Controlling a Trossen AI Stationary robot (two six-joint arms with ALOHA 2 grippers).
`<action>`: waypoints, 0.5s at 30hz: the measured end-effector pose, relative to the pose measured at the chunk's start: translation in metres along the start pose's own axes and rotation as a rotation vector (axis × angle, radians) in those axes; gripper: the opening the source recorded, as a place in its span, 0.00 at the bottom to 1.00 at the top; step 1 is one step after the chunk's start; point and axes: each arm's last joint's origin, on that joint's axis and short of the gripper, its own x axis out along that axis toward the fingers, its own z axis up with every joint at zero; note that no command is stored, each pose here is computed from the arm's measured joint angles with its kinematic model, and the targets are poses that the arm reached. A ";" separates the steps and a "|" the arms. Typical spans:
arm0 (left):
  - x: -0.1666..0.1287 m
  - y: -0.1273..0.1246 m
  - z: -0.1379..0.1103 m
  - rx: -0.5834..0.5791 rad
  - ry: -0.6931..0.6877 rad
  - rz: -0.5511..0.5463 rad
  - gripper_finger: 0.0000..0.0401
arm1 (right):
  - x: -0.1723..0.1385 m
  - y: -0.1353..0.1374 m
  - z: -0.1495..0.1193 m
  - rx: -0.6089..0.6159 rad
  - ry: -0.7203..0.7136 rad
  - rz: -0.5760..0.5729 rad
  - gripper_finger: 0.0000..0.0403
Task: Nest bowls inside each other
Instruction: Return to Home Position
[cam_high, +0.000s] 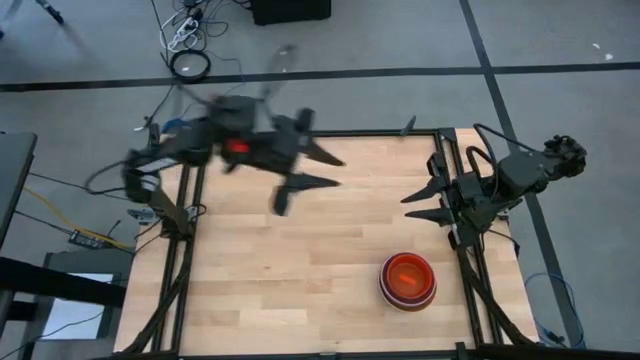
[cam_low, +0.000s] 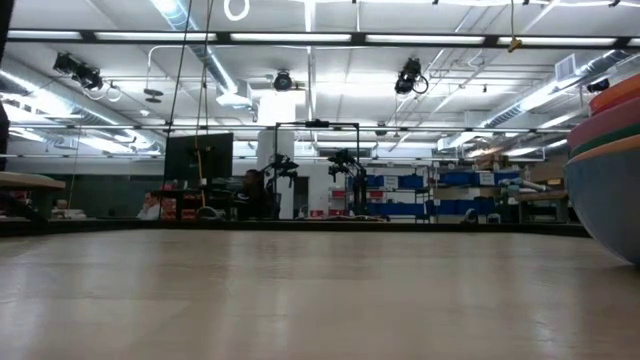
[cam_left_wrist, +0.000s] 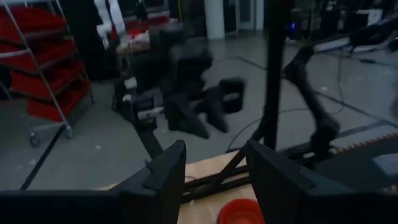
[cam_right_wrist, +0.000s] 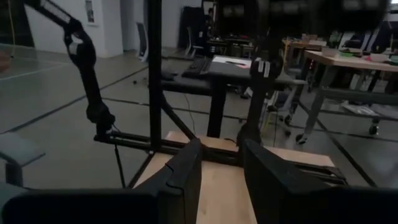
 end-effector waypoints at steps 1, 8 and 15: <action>-0.012 -0.003 0.005 0.004 -0.009 0.004 0.44 | 0.000 0.000 0.000 0.000 0.001 0.000 0.26; -0.089 -0.026 0.005 -0.015 -0.004 0.062 0.44 | 0.005 0.002 -0.002 0.003 0.013 0.001 0.27; -0.136 -0.050 -0.046 -0.067 -0.129 0.070 0.44 | 0.009 0.003 -0.003 0.003 0.016 -0.001 0.27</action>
